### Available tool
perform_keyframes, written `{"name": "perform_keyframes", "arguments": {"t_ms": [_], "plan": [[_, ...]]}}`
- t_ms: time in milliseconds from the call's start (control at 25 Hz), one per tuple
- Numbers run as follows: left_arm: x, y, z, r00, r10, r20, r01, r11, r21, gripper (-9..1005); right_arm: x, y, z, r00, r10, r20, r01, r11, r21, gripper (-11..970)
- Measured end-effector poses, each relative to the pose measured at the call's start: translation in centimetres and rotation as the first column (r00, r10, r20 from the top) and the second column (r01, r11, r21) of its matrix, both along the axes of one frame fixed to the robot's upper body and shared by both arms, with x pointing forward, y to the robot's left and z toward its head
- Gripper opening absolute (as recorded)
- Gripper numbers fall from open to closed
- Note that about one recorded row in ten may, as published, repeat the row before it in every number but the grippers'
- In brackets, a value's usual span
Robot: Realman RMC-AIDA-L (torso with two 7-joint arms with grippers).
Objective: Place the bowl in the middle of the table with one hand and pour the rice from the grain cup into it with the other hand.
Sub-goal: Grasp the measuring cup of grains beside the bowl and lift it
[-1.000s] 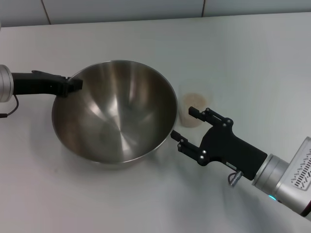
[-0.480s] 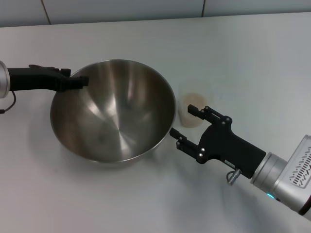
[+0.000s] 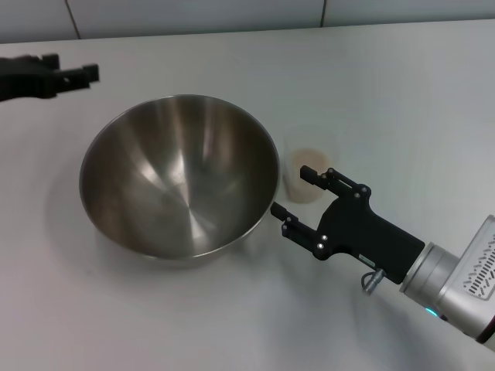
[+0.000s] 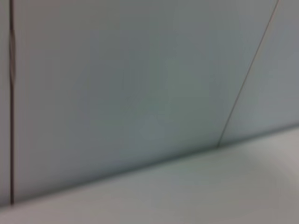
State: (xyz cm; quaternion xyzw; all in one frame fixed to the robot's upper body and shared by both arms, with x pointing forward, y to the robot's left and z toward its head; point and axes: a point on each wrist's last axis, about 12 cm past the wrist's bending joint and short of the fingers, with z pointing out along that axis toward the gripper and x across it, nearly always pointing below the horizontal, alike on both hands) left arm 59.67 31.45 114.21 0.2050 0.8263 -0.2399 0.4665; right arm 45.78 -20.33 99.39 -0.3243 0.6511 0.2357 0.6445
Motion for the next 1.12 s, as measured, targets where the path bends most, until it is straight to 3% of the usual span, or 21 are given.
{"name": "perform_keyframes", "arguments": {"t_ms": [80, 120, 160, 200, 240, 360, 520, 600, 1120], "plan": [[-0.9, 0.6, 0.7, 0.996, -0.022, 0.085, 0.025, 0.999, -0.036, 815, 0.1, 0.0, 0.0, 1.0, -0.002, 0.002, 0.002, 1.0, 0.001, 682], [-2.1, 1.0, 1.3, 0.982, -0.066, 0.175, 0.077, 0.995, -0.059, 815, 0.2, 0.0, 0.1, 1.0, -0.005, 0.004, 0.005, 1.0, 0.001, 682], [-2.1, 1.0, 1.3, 0.982, -0.066, 0.175, 0.077, 0.995, -0.059, 815, 0.2, 0.0, 0.1, 1.0, -0.005, 0.004, 0.005, 1.0, 0.001, 682], [-3.5, 1.3, 1.7, 0.956, -0.127, 0.266, 0.146, 0.988, -0.051, 815, 0.2, -0.1, 0.1, 1.0, -0.006, 0.005, 0.006, 1.0, 0.001, 682], [-3.5, 1.3, 1.7, 0.956, -0.127, 0.266, 0.146, 0.988, -0.051, 815, 0.2, -0.1, 0.1, 1.0, -0.006, 0.005, 0.006, 1.0, 0.001, 682], [-7.1, 2.6, 1.7, 0.875, -0.307, 0.375, 0.314, 0.948, 0.043, 816, 0.3, -0.1, 0.1, 1.0, -0.008, 0.006, 0.008, 1.0, 0.001, 684], [-9.8, 3.9, 0.2, 0.854, -0.454, 0.255, 0.438, 0.891, 0.121, 816, 0.3, -0.4, 0.1, 1.0, -0.025, 0.007, 0.025, 1.0, 0.001, 684], [-10.3, 3.8, -0.4, 0.849, -0.481, 0.221, 0.465, 0.877, 0.125, 816, 0.3, -0.5, 0.1, 1.0, -0.028, 0.006, 0.028, 1.0, 0.0, 683], [-11.7, 2.6, -2.1, 0.851, -0.491, 0.188, 0.489, 0.87, 0.062, 815, -0.6, -1.4, -0.3, 0.995, -0.102, -0.014, 0.102, 0.995, 0.017, 682]]}}
